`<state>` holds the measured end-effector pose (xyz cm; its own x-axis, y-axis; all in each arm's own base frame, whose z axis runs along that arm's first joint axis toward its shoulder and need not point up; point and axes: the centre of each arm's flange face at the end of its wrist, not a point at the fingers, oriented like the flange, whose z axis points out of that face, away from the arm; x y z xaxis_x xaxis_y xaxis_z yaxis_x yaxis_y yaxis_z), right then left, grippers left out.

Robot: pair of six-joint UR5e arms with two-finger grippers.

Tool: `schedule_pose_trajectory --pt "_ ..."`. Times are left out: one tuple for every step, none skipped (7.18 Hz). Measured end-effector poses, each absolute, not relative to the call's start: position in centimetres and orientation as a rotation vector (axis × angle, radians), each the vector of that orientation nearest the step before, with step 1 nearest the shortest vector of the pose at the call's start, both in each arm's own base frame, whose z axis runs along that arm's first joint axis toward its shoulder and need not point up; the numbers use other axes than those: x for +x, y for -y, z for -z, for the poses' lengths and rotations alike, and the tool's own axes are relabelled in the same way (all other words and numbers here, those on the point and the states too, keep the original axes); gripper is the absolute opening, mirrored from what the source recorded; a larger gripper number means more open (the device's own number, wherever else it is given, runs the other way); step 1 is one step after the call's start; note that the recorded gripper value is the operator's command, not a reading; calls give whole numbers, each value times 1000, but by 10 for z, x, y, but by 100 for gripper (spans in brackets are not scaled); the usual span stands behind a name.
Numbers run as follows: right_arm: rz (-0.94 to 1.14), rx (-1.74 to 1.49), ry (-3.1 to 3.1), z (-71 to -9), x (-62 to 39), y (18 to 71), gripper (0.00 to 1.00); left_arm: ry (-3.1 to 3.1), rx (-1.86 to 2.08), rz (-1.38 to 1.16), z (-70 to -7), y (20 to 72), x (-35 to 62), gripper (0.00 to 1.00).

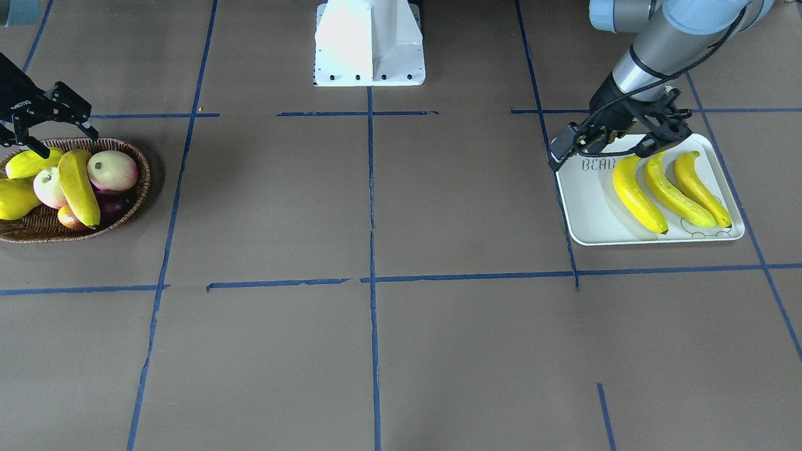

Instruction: Transfer all bananas from basket to plate

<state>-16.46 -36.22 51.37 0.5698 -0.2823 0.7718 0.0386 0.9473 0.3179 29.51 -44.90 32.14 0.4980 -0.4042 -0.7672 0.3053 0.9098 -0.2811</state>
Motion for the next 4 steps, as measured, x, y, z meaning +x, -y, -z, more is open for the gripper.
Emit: schedule_pose_trajectory --pt "228 282 922 -528 -168 363 99 -961 -121 430 -315 448 302 100" --pt "251 279 900 -538 -174 362 93 -963 -124 429 -312 447 305 100" --pt "263 277 881 -545 -180 360 81 -964 -126 427 -311 447 306 100" --pt "269 275 869 -549 -183 359 50 -964 -127 427 -311 446 307 100"
